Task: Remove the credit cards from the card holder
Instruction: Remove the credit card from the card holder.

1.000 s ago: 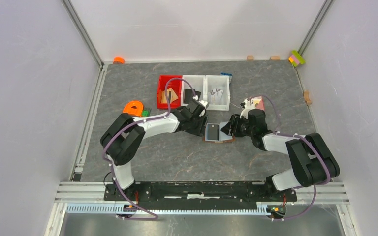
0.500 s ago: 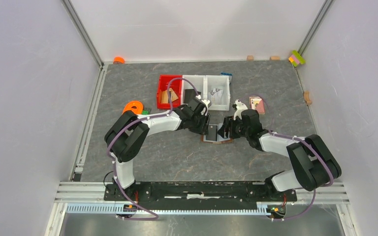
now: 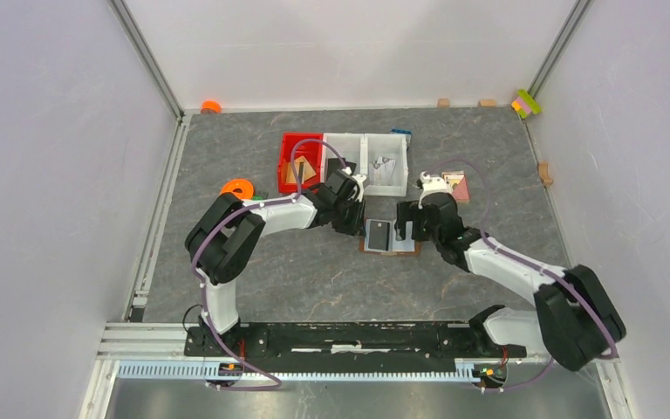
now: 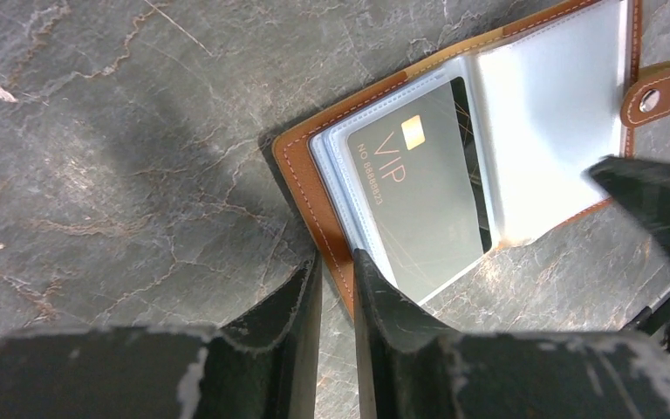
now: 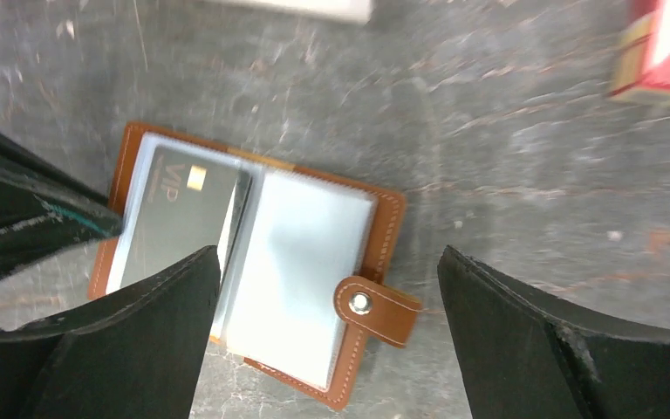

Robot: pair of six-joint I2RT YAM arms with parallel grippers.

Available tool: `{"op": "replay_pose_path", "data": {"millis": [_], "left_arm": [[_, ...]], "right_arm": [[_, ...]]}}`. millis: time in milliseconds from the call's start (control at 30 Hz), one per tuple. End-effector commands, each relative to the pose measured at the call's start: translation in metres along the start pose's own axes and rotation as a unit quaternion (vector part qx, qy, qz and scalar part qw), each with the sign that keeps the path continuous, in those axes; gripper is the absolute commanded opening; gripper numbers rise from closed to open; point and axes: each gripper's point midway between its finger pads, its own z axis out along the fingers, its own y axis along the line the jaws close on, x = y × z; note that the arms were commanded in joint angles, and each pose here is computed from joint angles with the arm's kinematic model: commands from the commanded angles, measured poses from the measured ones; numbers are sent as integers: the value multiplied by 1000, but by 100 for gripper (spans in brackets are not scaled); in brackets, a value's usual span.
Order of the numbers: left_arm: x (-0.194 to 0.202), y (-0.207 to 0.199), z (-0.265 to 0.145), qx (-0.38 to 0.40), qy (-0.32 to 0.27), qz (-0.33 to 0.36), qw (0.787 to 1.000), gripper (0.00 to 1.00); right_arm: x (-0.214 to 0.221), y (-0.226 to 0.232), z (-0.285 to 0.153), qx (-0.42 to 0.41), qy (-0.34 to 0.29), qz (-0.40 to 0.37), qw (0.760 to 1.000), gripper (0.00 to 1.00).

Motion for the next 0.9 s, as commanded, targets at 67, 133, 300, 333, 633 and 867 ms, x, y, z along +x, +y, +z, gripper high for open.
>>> {"op": "replay_pose_path", "data": {"millis": [67,133,300,333,633,867], "left_arm": [[12,9,0,-8,13,-21,1000,25],[10,9,-2,-8,10,-21,1000,25],[8,8,-5,-6,4,-21,1000,25],[7,7,-6,-4,3,-21,1000,25],[5,5,-12,2,-4,-23,1000,25],[4,3,-16,9,-8,-22,1000,29]], "right_arm": [[-55,-25,-30,83,-84,20,993,98],[-70,-32,-37,107,-104,19,989,98],[-103,-59,-56,190,-167,33,967,95],[-105,-58,-55,188,-168,17,968,97],[-51,-22,-21,61,-86,-12,994,98],[-17,-17,-6,16,-49,-1,999,98]]}}
